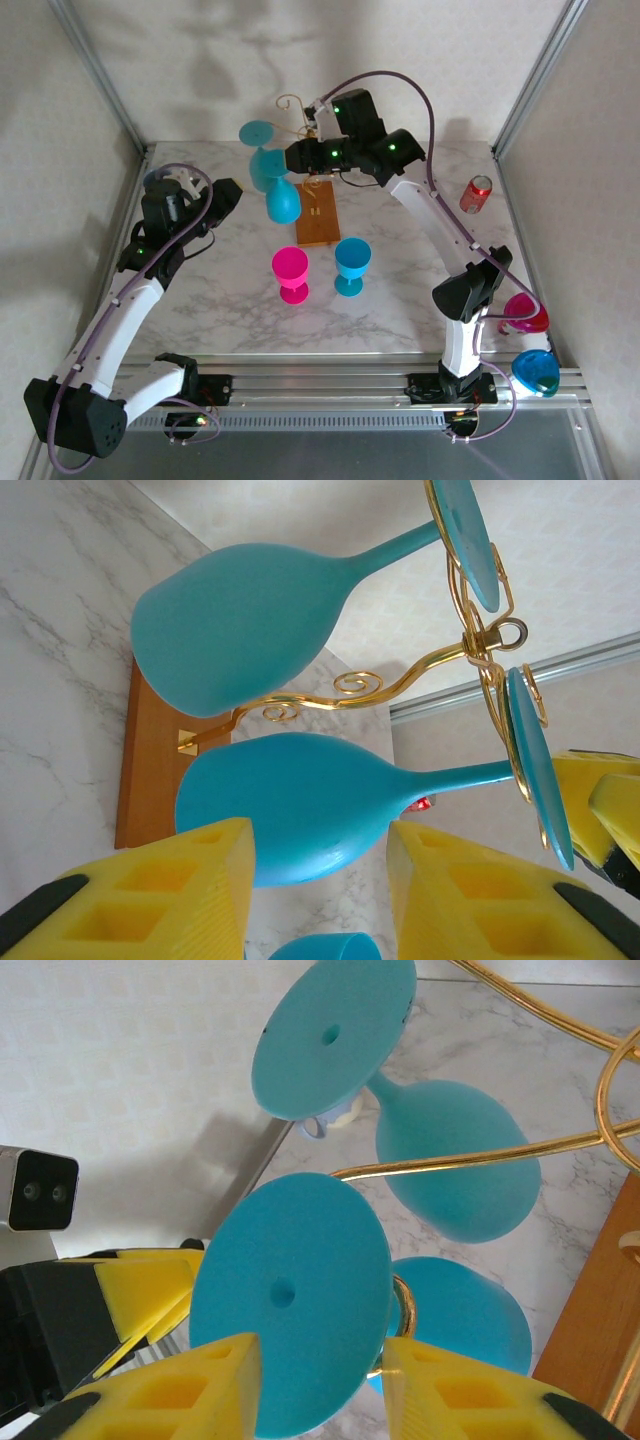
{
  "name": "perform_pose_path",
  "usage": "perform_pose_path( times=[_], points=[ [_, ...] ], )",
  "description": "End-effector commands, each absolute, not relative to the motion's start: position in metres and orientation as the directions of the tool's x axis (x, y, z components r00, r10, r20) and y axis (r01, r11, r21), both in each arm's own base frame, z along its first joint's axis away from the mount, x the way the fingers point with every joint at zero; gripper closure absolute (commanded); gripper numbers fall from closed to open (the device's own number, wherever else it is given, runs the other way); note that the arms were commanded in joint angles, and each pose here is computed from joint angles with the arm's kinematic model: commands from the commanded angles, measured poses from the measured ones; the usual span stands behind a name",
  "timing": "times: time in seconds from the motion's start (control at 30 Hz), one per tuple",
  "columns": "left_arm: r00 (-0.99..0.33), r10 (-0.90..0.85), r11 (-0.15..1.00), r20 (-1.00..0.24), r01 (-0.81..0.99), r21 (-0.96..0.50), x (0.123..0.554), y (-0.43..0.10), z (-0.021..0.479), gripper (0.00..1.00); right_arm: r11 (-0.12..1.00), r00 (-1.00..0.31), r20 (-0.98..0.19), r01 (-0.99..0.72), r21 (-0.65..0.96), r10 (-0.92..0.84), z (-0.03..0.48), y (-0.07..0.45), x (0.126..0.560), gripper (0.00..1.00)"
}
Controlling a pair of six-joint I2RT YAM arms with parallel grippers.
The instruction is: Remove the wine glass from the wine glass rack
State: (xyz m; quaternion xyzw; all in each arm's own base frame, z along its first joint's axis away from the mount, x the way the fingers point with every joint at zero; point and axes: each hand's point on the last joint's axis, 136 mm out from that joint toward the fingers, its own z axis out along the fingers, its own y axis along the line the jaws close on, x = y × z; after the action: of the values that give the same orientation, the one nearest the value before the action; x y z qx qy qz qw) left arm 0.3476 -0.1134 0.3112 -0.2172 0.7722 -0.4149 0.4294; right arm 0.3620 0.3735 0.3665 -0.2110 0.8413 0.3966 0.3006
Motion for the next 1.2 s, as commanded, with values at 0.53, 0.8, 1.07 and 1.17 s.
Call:
perform_pose_path(
  times=[0.53,0.8,1.07,1.17],
  points=[
    [-0.532,-0.682,0.554,-0.502,0.072,-0.829,0.351,-0.116,0.327,0.61,0.564,-0.712,-0.698,-0.610,0.557,-0.080,0.388,0.368,0.354,0.61],
    [-0.527,-0.682,0.557,-0.508,0.076,-0.827,0.350,-0.115,0.329,0.61,0.567,-0.718,-0.692,-0.604,0.561,-0.080,0.384,0.369,0.357,0.61],
    [-0.528,-0.681,0.556,-0.508,0.079,-0.827,0.351,-0.115,0.330,0.61,0.607,-0.697,-0.710,-0.609,0.511,-0.101,0.379,0.365,0.364,0.58],
    [-0.528,-0.681,0.559,-0.508,0.074,-0.826,0.350,-0.115,0.329,0.61,0.606,-0.689,-0.717,-0.615,0.503,-0.104,0.380,0.366,0.368,0.57]
  ],
)
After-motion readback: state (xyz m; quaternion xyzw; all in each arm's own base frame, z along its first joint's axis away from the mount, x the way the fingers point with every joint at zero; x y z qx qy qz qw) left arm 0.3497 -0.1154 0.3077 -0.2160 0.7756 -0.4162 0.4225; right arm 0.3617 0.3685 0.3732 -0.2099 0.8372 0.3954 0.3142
